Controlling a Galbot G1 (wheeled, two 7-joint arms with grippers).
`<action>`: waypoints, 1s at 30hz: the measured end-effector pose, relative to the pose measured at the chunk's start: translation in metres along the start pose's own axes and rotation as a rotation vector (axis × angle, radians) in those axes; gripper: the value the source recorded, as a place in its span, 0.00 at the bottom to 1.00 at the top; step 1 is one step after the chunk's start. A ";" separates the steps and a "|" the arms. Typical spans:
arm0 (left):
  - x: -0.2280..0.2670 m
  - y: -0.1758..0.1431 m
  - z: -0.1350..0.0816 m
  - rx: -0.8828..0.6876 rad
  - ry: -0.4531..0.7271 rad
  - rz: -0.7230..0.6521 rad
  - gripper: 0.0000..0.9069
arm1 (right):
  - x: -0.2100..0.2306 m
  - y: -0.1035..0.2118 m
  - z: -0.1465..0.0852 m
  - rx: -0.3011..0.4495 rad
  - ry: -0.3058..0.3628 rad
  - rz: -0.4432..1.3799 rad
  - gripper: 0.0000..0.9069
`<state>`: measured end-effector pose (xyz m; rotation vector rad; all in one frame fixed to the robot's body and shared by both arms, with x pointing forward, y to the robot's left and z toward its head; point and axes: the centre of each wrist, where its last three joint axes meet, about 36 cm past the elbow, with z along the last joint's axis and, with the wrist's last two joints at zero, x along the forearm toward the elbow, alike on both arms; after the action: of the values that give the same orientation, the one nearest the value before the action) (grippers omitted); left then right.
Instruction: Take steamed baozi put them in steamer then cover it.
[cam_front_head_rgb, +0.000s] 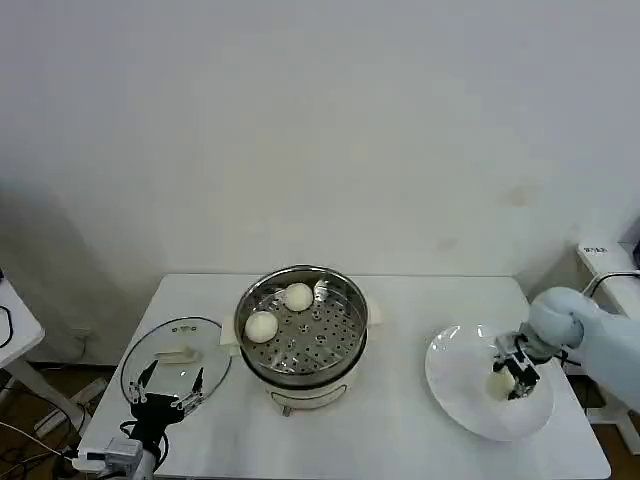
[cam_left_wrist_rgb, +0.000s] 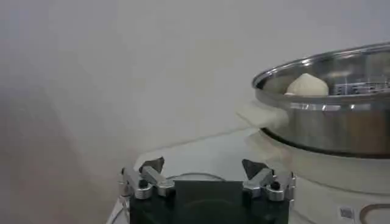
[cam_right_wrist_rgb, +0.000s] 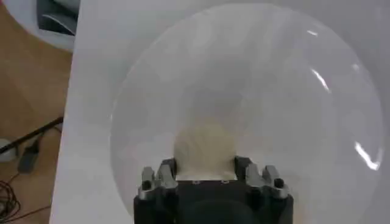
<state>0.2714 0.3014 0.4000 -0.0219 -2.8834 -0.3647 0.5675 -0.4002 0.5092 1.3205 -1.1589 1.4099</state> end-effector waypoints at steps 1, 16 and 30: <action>0.000 0.000 -0.001 0.000 -0.001 -0.001 1.00 | 0.008 -0.005 -0.001 0.000 -0.005 0.013 0.68; 0.009 0.006 -0.004 -0.010 0.006 -0.028 1.00 | 0.162 -0.108 -0.085 0.194 -0.183 0.250 0.70; 0.017 0.004 -0.006 -0.023 0.016 -0.046 1.00 | 0.230 -0.126 -0.223 0.663 -0.255 0.295 0.69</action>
<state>0.2562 0.3031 0.4110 0.0438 -2.8685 -0.4043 0.6307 -0.1578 0.7452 1.8842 -1.1243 1.9938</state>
